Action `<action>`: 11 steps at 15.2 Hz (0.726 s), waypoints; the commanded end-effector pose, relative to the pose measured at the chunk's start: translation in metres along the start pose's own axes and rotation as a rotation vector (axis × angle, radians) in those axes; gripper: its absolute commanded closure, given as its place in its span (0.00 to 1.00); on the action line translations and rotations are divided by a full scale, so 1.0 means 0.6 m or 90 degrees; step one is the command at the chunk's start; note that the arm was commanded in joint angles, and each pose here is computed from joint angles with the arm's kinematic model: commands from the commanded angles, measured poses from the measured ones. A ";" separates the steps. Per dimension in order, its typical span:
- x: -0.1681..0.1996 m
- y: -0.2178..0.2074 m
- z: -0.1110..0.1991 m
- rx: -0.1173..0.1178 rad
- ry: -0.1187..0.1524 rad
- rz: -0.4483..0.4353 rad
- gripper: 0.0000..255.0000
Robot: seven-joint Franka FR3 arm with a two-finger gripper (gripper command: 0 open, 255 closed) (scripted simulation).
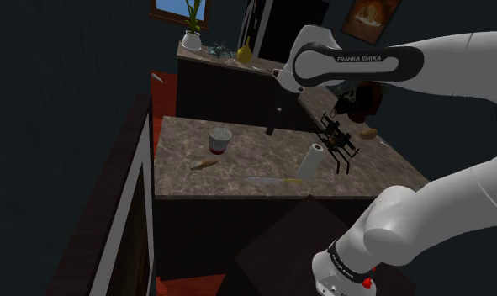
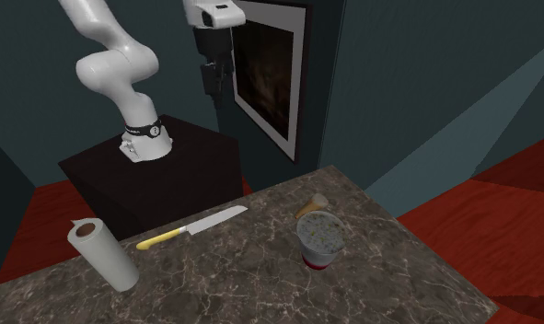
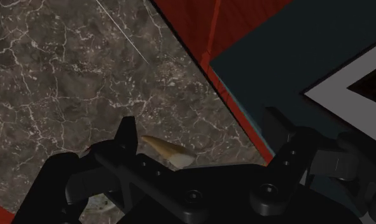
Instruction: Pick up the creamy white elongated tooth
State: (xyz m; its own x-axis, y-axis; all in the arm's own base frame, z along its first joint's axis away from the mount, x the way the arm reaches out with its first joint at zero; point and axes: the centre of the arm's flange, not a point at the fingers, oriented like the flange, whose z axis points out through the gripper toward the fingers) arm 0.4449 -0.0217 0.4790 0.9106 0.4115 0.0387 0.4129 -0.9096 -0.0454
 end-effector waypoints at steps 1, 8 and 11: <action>0.025 0.010 0.034 -0.004 -0.005 -0.030 0.00; 0.128 0.033 0.151 -0.015 -0.023 -0.131 0.00; 0.172 0.039 0.202 -0.020 -0.030 -0.175 0.00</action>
State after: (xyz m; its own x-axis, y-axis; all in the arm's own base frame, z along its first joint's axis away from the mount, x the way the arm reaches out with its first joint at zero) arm 0.5418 0.0008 0.3731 0.7804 0.6253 0.0028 0.6253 -0.7803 -0.0109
